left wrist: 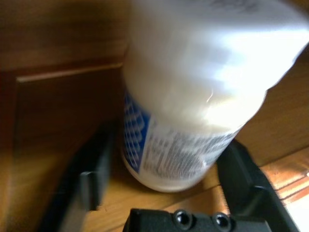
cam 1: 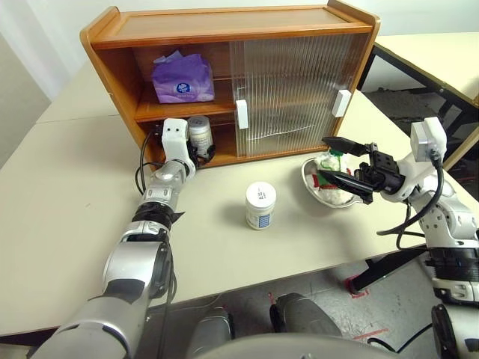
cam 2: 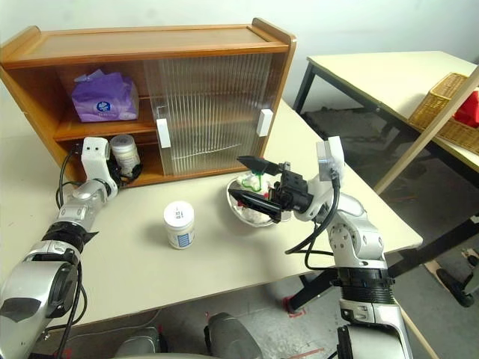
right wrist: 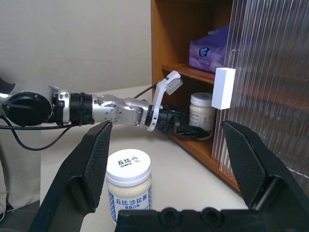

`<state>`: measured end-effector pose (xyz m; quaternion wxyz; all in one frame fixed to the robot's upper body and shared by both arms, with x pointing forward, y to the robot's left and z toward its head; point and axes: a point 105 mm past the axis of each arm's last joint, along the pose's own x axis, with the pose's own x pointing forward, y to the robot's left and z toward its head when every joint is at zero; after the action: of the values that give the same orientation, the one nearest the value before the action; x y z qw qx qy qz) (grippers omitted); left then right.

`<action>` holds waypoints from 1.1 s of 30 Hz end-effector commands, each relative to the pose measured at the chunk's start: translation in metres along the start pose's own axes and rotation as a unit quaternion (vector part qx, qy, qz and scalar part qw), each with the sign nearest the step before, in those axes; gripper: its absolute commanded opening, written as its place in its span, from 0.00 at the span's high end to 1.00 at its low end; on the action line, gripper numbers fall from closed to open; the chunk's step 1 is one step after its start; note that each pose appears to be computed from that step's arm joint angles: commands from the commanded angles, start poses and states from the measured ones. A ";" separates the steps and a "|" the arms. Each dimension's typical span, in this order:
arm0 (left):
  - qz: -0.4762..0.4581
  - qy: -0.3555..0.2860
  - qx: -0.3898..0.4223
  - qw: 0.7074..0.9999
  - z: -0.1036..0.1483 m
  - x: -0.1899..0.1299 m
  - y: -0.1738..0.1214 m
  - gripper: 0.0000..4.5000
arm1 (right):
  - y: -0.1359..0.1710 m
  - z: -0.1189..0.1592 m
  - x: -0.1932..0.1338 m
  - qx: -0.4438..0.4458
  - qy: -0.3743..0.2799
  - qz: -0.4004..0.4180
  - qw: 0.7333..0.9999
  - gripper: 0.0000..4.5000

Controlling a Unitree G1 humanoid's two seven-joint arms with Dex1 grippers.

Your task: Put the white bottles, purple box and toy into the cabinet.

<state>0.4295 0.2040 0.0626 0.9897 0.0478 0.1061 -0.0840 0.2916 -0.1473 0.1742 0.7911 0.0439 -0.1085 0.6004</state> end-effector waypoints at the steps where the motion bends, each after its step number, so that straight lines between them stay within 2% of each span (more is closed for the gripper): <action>1: 0.001 0.000 0.002 1.000 -0.007 -0.004 0.001 0.01 | 0.001 0.001 0.003 -0.008 0.004 0.008 1.000 0.00; 14: -0.004 -0.009 -0.001 1.000 -0.009 -0.016 -0.003 0.01 | 0.000 0.000 0.002 -0.005 0.004 0.008 1.000 0.00; 17: 0.004 -0.018 -0.009 1.000 -0.006 -0.020 -0.001 0.15 | 0.001 -0.003 0.003 -0.002 0.005 0.009 1.000 0.00; 28: 0.013 -0.008 0.007 1.000 -0.006 -0.028 -0.002 0.98 | 0.003 -0.007 0.005 0.003 0.003 0.012 1.000 0.00; 33: 0.015 -0.004 0.003 1.000 -0.007 -0.030 -0.006 0.99 | 0.002 -0.007 0.005 0.003 0.003 0.008 1.000 0.00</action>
<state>0.4006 0.2049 0.0648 0.9921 0.0468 0.0925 -0.0712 0.2917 -0.1416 0.1709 0.7864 0.0431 -0.1078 0.6067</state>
